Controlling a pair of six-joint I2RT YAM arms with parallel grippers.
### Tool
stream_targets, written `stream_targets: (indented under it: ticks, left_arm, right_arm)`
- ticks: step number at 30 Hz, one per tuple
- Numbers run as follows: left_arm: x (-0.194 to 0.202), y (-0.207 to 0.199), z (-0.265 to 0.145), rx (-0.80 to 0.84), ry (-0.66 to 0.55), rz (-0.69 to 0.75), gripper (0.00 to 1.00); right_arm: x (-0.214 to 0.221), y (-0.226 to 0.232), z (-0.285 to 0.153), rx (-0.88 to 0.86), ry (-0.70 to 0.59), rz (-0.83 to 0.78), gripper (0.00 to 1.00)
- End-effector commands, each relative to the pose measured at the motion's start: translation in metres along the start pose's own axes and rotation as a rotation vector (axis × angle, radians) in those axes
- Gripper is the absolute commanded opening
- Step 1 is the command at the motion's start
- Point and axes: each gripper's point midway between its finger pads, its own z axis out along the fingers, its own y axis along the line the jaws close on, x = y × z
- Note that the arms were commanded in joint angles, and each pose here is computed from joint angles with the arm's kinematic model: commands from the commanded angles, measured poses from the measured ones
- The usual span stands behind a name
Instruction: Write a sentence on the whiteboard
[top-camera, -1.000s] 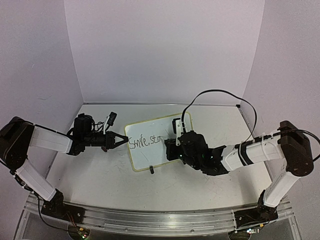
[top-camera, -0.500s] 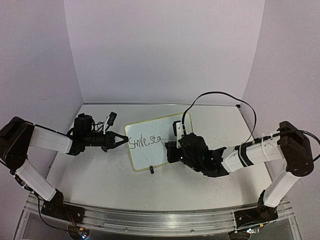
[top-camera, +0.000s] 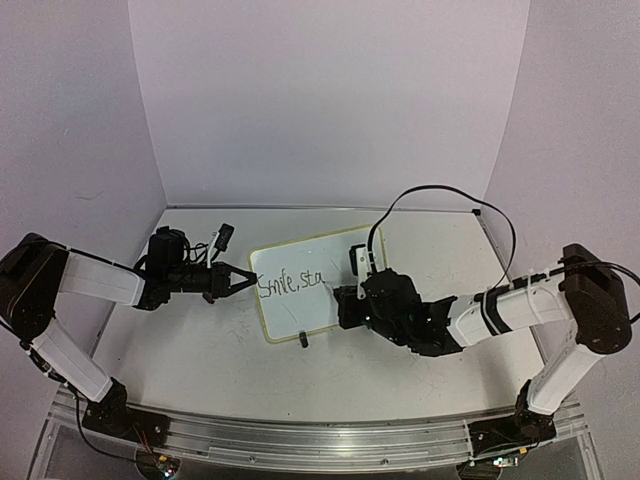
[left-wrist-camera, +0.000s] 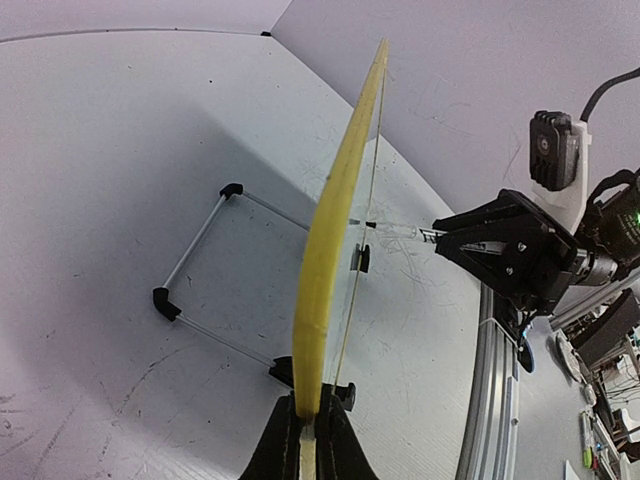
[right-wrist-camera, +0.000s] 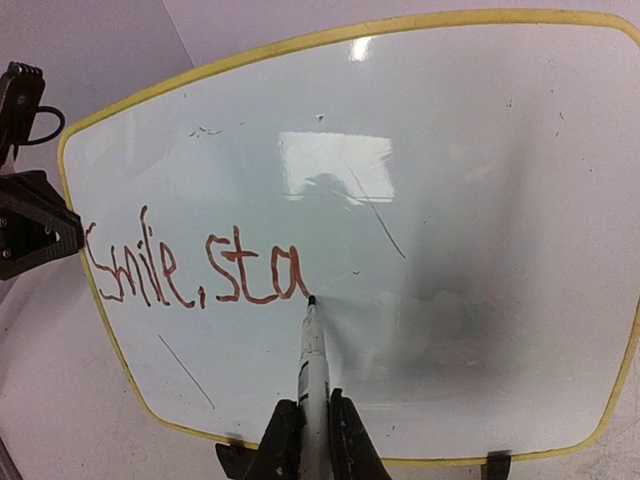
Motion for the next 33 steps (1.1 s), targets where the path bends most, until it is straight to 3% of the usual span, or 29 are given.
stream_targets:
  ticks: [1,12,33]
  left_arm:
    - [-0.003,-0.002,0.000,-0.004,0.010,0.013,0.00]
    - [-0.004,-0.003,-0.001,-0.006,0.007,0.016,0.00]
    - [-0.003,-0.002,0.000,-0.004,0.011,0.015,0.00]
  right_arm:
    - [-0.032,0.016,-0.017,-0.099,-0.094,0.006,0.00]
    - [-0.043,0.004,-0.002,-0.003,-0.112,-0.011,0.00]
    - [-0.028,0.003,0.007,-0.002,-0.076,-0.016,0.00]
